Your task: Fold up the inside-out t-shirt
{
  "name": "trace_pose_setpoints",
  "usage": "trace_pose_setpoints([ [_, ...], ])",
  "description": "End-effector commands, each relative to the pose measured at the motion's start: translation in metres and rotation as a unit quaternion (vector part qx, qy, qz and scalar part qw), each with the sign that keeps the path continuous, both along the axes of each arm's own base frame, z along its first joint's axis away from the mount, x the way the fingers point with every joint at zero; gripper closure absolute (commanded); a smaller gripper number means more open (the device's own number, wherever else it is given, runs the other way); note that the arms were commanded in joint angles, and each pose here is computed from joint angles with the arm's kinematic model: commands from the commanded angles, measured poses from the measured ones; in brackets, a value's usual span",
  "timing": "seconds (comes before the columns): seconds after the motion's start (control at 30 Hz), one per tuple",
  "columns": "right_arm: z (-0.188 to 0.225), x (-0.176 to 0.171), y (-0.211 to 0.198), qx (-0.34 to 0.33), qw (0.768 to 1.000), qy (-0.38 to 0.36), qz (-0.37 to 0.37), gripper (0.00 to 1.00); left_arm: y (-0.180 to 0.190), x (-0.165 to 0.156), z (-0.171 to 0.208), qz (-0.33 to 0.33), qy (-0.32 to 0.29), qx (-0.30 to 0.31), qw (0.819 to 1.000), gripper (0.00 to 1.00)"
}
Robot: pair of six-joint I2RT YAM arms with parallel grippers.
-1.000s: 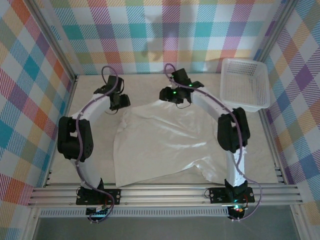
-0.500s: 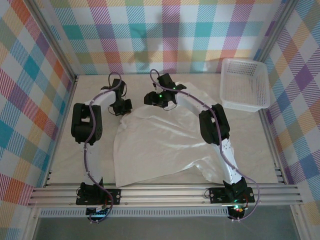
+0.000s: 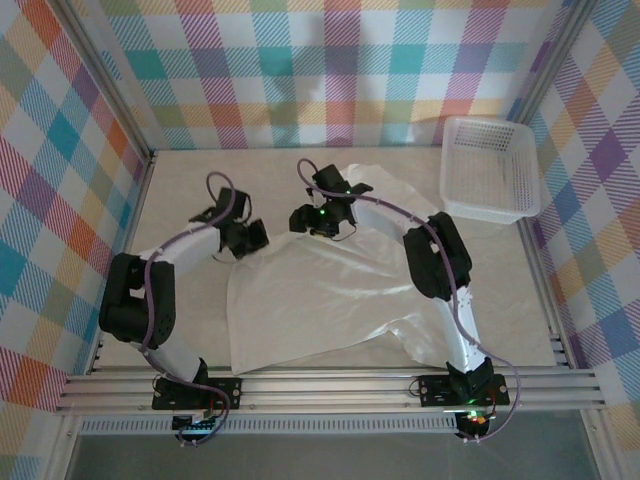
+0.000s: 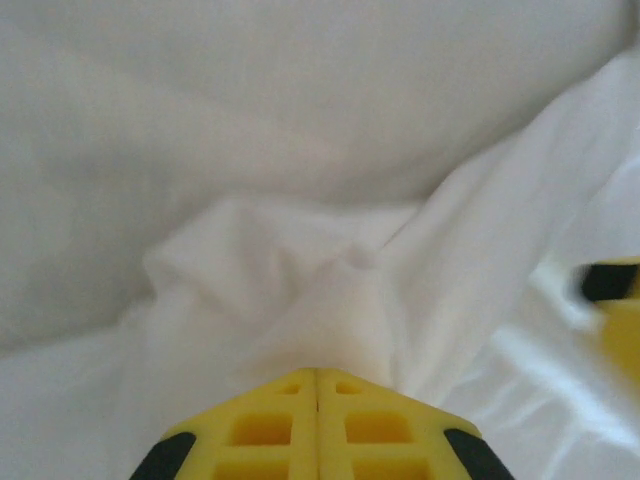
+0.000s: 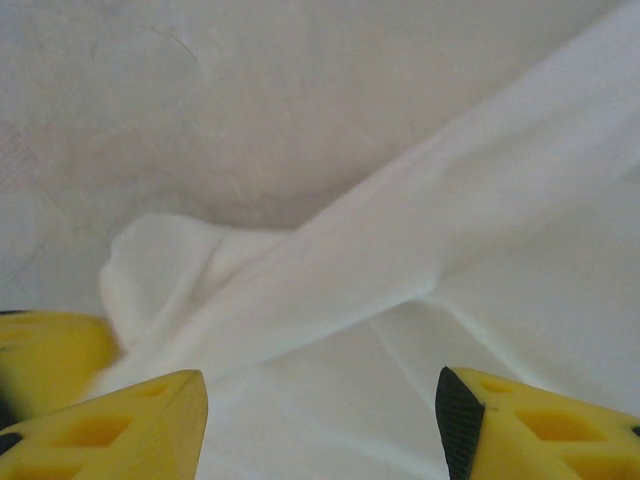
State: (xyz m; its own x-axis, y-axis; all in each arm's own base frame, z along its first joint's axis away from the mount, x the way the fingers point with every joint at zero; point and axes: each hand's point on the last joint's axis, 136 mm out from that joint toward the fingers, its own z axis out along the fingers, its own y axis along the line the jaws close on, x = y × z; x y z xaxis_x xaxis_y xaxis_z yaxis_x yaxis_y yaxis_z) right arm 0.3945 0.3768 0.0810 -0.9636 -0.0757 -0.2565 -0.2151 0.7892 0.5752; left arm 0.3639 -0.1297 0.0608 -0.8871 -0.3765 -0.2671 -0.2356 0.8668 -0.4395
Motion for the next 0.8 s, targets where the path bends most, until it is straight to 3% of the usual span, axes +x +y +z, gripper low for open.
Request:
trace_pose_setpoints([
  [0.0, 0.029, -0.007, -0.008, 0.017, 0.999, -0.028, 0.003, 0.37, 0.005, -0.005, -0.001, 0.042, -0.029, -0.006, 0.999, 0.88],
  [0.13, 0.025, -0.020, 0.008, 0.062, 0.998, 0.002, 0.003, 0.32, 0.014, -0.006, 0.022, 0.040, -0.068, 0.014, 0.997, 0.79],
  [0.33, -0.013, -0.008, 0.037, 0.048, 0.998, 0.025, -0.031, 0.28, 0.014, -0.005, 0.022, 0.046, -0.056, 0.009, 0.997, 0.66],
  [0.5, -0.025, 0.007, 0.043, 0.038, 0.998, 0.026, -0.051, 0.52, 0.010, -0.014, -0.005, 0.040, 0.006, 0.005, 0.999, 0.46],
  [0.57, -0.027, 0.006, 0.041, 0.032, 0.998, 0.031, -0.051, 0.60, 0.008, -0.015, -0.013, 0.041, 0.017, 0.001, 0.999, 0.45],
  [0.63, -0.031, 0.005, 0.038, 0.022, 0.998, 0.034, -0.055, 0.71, 0.006, -0.013, -0.014, 0.045, 0.013, -0.009, 0.999, 0.54],
  [0.7, -0.033, 0.004, 0.034, 0.016, 0.998, 0.033, -0.060, 0.80, 0.002, -0.006, -0.008, 0.047, -0.004, -0.023, 0.999, 0.73],
  [0.77, -0.035, 0.005, 0.032, 0.011, 0.997, 0.031, -0.064, 0.86, 0.001, -0.001, -0.002, 0.046, -0.010, -0.024, 0.999, 0.85],
])
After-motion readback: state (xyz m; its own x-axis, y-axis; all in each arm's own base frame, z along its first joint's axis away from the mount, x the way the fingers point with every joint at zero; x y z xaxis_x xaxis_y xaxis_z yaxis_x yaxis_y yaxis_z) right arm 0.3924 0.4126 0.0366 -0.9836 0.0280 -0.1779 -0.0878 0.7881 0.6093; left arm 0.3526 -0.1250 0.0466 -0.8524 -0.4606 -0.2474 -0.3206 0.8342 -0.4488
